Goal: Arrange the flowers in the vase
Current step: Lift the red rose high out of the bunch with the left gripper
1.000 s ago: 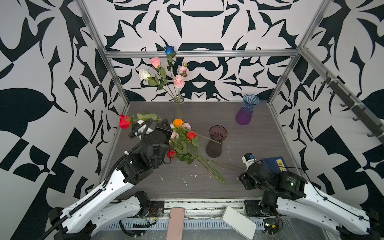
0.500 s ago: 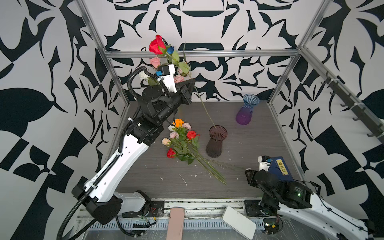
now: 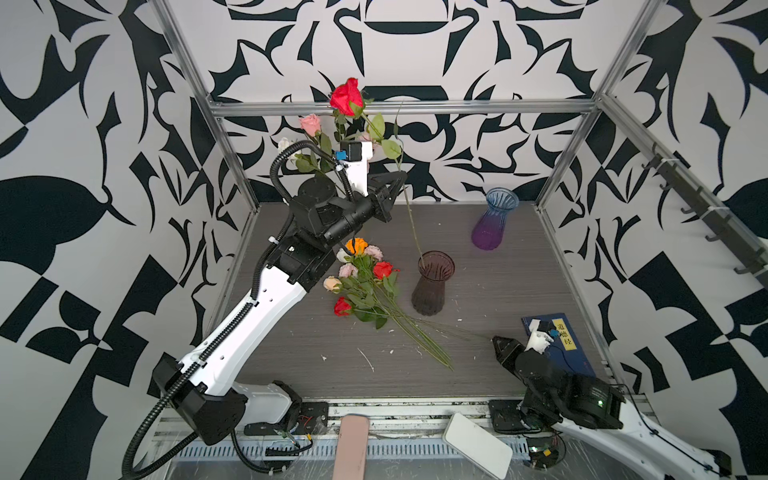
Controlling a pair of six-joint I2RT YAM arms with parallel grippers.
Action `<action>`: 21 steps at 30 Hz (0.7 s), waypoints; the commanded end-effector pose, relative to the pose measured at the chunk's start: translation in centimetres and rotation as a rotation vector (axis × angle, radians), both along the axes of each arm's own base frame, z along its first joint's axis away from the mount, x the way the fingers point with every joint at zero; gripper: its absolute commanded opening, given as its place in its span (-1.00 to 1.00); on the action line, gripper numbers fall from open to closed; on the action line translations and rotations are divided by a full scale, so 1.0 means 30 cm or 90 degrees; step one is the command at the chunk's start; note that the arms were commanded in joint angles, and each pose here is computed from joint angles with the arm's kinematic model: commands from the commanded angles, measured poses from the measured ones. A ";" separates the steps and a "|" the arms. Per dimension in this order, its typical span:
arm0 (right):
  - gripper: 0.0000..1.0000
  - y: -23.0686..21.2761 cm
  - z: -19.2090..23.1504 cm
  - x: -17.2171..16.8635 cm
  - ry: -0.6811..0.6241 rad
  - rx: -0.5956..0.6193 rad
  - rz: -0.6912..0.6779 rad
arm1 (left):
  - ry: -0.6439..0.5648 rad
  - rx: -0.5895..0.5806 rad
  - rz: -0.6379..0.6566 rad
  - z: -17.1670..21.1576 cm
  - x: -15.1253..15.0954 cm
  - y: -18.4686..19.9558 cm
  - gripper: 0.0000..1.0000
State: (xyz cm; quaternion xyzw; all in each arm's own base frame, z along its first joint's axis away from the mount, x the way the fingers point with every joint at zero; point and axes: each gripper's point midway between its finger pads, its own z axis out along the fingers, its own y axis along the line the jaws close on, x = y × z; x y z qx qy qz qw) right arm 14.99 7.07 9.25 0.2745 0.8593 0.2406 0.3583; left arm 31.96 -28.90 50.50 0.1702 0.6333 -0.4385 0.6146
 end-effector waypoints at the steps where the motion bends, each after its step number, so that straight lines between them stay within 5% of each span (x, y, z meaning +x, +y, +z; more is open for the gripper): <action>1: -0.34 -0.092 -0.080 -0.033 0.048 -0.145 0.004 | -0.020 -0.004 -0.019 -0.005 0.009 -0.030 -1.00; 10: -0.29 0.006 -0.088 0.012 -0.019 -0.146 0.094 | -0.002 0.003 -0.043 -0.066 0.044 -0.091 -1.00; 17: -0.32 -0.020 -0.089 0.023 -0.040 -0.134 0.059 | 0.023 0.026 -0.077 -0.129 0.047 -0.162 -1.00; 19: -0.32 -0.037 -0.093 0.023 -0.034 -0.134 0.037 | 0.030 0.042 -0.099 -0.158 0.029 -0.202 -0.62; 21: -0.33 -0.048 -0.096 0.024 -0.029 -0.137 0.021 | 0.041 0.067 -0.123 -0.188 0.010 -0.237 -0.02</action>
